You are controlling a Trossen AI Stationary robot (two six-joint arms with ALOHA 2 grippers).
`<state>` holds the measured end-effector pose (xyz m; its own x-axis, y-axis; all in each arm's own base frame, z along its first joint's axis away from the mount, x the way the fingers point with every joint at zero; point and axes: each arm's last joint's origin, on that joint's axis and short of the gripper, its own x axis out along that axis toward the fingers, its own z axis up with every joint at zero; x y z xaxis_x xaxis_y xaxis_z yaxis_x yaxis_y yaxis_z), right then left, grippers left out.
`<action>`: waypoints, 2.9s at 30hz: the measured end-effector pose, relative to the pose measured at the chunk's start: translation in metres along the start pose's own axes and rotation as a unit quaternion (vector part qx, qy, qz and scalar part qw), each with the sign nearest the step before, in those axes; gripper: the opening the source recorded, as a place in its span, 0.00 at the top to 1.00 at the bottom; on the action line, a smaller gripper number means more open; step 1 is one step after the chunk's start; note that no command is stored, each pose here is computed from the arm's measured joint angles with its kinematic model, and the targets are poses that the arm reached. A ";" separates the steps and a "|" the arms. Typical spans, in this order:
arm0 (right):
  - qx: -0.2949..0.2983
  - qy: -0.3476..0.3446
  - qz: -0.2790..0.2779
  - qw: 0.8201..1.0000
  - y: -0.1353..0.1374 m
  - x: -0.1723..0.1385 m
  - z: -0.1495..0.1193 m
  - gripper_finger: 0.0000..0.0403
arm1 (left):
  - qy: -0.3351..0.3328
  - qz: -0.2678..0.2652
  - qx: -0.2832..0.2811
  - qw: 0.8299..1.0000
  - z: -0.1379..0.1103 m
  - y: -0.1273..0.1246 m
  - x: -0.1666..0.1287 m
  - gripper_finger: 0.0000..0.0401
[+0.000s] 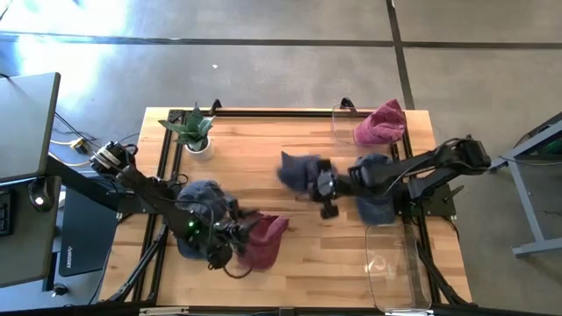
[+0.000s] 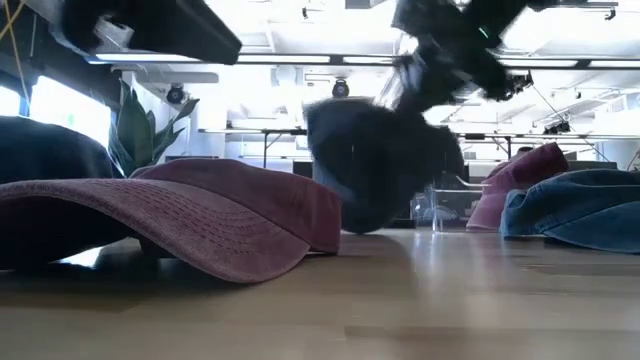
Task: Pick & Place hat
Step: Put the middle blue cap into the bottom transparent bin
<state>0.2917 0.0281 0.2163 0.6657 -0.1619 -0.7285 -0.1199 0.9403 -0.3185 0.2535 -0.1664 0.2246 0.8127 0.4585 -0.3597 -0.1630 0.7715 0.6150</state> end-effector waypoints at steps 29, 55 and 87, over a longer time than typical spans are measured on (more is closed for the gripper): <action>0.040 0.142 0.064 0.987 -0.020 0.066 -0.026 0.49 | 0.092 -0.097 -0.047 0.990 -0.019 0.011 0.058 0.65; -0.016 0.139 -0.021 0.990 0.015 0.047 -0.008 0.99 | 0.098 -0.054 -0.071 0.991 -0.021 0.013 0.058 0.65; -0.043 0.100 0.076 0.991 -0.022 0.075 -0.017 0.49 | 0.068 -0.183 -0.040 0.980 -0.019 -0.008 0.073 0.65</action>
<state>0.3315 -0.0101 0.1586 0.4773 -0.0848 -0.8746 -0.2761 0.9304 -0.2409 0.3032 -0.1308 0.1803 0.7443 0.1952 -0.6387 0.0778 0.9245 0.3732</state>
